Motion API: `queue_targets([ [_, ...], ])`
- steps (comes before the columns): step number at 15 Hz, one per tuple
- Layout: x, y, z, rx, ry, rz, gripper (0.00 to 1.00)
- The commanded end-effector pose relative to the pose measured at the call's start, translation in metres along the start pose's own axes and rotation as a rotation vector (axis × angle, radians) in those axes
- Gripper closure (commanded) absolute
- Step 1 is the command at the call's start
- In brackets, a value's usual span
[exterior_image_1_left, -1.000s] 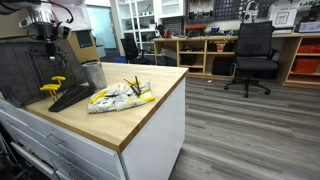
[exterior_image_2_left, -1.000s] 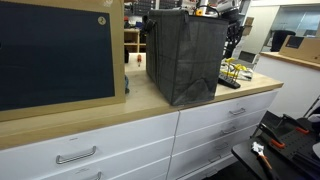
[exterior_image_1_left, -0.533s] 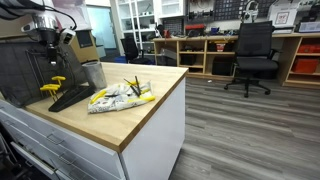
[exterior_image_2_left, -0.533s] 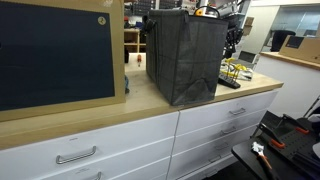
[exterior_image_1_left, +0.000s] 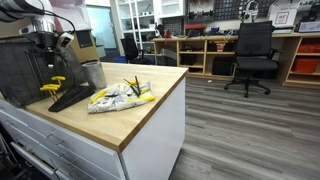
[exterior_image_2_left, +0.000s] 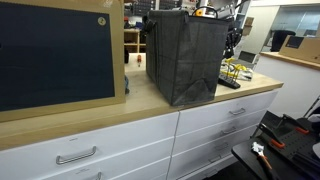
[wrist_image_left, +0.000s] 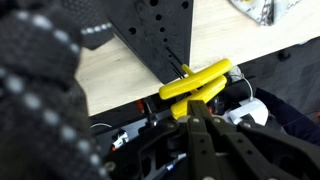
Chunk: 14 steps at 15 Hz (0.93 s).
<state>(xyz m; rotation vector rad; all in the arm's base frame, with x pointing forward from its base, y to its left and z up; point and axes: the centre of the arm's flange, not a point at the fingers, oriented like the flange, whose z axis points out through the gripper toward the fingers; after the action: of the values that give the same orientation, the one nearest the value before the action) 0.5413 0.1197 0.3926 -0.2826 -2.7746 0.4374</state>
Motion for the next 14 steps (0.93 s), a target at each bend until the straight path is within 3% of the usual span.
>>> queue_targets([
  [1, -0.003, -0.023, 0.009, -0.002, 0.014, -0.014, 1.00],
  [14, -0.015, -0.045, 0.026, -0.005, 0.033, 0.011, 1.00],
])
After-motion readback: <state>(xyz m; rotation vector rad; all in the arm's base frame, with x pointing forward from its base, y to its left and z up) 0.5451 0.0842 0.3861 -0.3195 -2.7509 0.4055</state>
